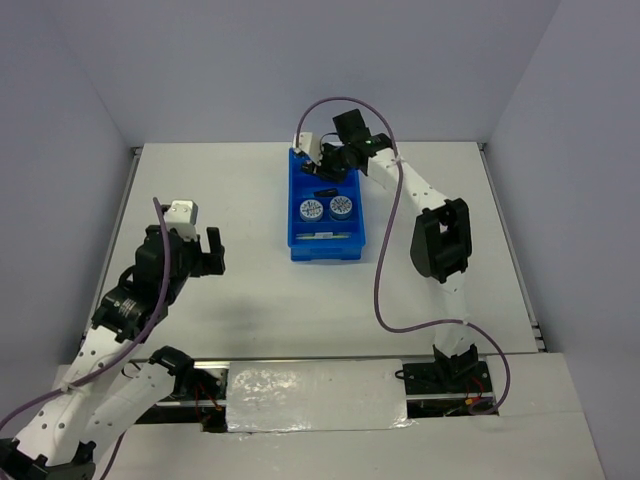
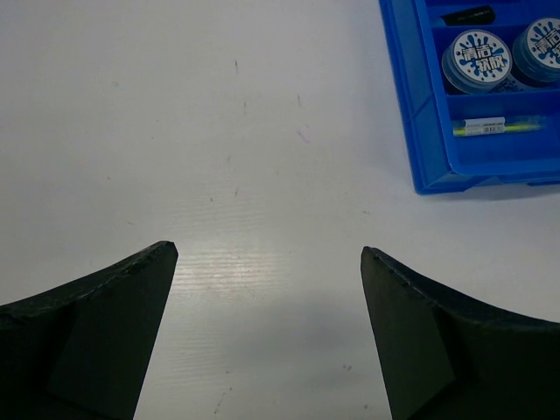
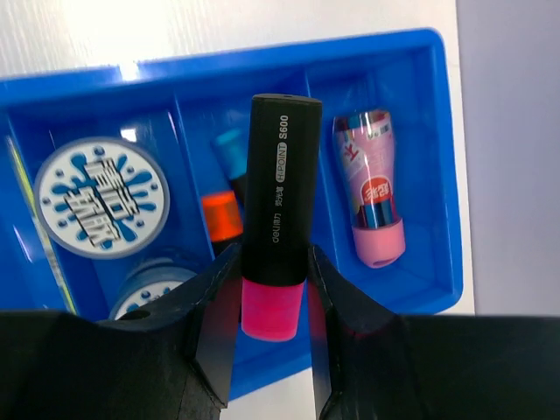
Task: Sort the stationery into containers
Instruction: Place the pen in the storage box.
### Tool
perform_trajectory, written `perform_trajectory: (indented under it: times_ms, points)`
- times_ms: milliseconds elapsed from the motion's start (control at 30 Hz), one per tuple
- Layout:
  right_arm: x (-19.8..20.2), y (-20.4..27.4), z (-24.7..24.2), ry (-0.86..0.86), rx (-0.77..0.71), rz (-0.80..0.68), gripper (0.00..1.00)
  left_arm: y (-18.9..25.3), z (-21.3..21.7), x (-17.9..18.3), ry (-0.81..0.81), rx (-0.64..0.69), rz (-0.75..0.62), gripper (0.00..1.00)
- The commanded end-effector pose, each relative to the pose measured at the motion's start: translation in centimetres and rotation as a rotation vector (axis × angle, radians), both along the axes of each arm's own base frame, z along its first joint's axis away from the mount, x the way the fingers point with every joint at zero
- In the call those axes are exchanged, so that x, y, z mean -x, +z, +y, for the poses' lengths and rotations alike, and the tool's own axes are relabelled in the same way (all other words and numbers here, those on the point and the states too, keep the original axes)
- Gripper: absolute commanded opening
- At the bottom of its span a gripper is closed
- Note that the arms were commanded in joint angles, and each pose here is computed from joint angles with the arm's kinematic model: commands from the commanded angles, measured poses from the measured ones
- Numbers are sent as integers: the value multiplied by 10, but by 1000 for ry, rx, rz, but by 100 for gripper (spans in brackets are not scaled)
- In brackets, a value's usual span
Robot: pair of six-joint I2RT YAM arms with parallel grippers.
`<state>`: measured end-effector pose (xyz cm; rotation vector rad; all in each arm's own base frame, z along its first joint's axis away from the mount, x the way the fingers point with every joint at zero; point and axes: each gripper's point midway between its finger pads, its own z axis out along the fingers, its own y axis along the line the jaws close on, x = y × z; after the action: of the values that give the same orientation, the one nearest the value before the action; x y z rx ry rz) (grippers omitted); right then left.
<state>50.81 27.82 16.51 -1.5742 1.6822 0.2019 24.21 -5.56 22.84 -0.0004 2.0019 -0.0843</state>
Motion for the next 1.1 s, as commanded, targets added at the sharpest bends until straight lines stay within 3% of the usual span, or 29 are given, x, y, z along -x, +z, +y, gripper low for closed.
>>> perform_trajectory:
  times_ms: [0, 333, 800, 967, 1067]
  points:
    - [-7, 9, -3, 65, 19, -76, 17, 7, -6, -9, -20, 22, -35, 99]
    - [-11, -16, -16, 52, 13, -67, 24, 5, -6, -11, -22, 22, -24, 99]
    - [-22, -23, -21, 8, 16, -76, 53, 4, -7, -10, -34, 18, -22, 99]
    - [-22, -15, -21, 4, 1, -82, 59, 4, -6, -10, -28, 17, -24, 99]
    - [-20, 25, -14, -17, -94, -121, 59, 3, -5, -11, -18, 14, -18, 99]
